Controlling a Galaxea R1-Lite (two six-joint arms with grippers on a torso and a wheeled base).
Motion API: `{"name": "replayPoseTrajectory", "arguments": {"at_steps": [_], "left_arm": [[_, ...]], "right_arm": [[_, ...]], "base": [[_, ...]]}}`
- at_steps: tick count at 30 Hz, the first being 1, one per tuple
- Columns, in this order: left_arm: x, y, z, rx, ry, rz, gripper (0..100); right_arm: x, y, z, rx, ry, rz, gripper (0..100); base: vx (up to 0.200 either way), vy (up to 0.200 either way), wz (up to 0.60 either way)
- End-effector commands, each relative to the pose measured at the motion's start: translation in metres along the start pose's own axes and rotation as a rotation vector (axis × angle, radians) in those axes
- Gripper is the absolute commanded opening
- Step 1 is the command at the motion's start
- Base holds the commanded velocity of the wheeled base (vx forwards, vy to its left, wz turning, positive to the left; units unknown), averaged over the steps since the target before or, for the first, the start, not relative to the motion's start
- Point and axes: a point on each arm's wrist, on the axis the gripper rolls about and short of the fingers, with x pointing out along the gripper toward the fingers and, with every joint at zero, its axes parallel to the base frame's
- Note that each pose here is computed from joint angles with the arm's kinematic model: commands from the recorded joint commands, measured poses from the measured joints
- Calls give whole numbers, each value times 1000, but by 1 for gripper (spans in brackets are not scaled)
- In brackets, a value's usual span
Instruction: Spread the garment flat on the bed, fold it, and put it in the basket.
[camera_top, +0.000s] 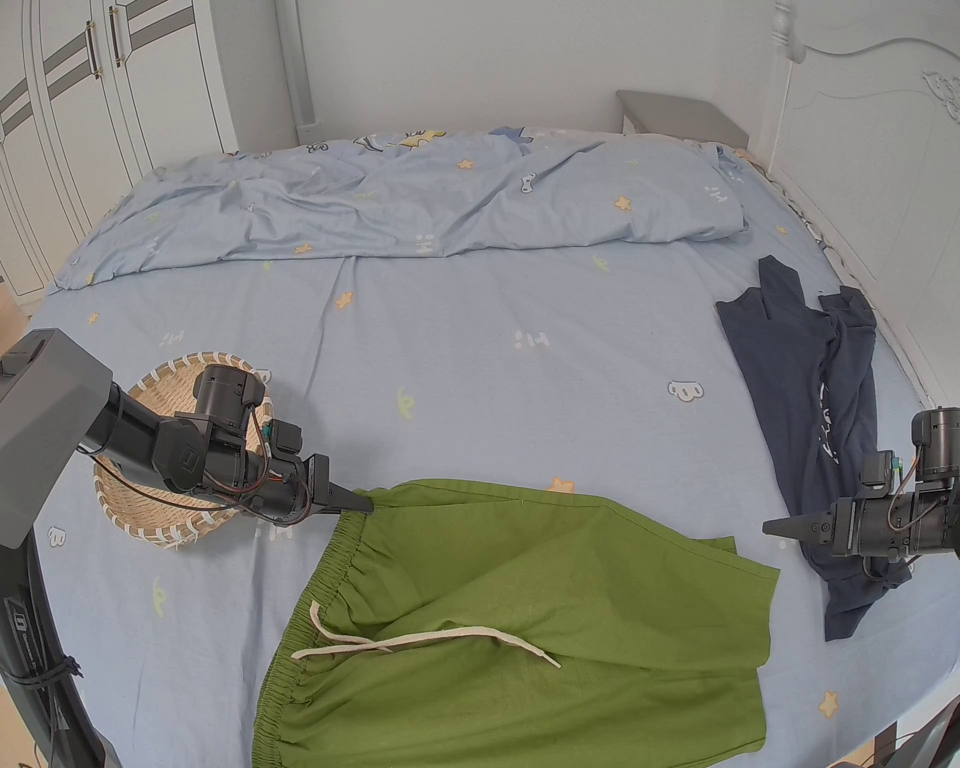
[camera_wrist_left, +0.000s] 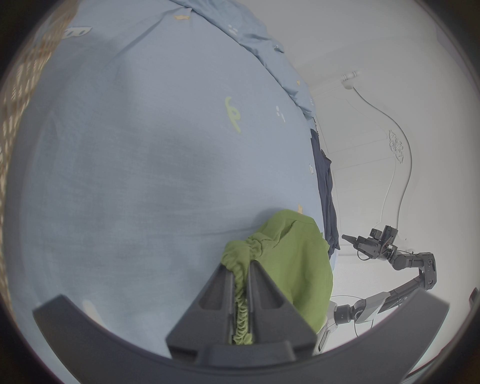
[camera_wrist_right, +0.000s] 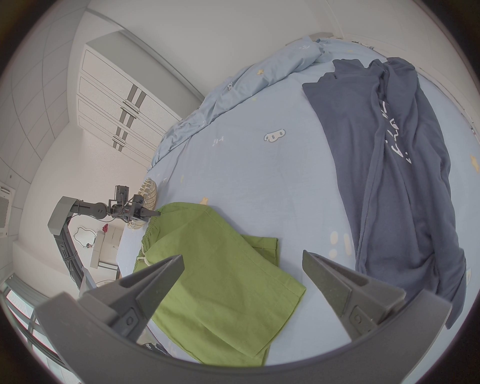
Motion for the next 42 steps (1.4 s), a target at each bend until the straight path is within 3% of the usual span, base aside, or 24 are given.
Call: {"name": "replayPoseTrajectory", "arguments": {"at_steps": [1,12,40,41,42], "left_arm": [[-2,-1,0,1,-4,0,0],[-21,-13,4,30,-48,-3,0],[-18,-15,1,35,-38,-8,0],[-18,-15,1,35,-38,-8,0],[-18,-15,1,35,-38,-8,0]], "right_arm": [[1,-1,-2,7,6,-1,100],[25,-29,-30,106,107,-19,100],[53,-36,-48,51,101,-7,100],[53,-36,-48,49,96,-7,0],[53,-36,-48,46,95,-5,0]], "base": [[0,0,0],[0,0,0],[0,0,0],[0,0,0],[0,0,0]]}}
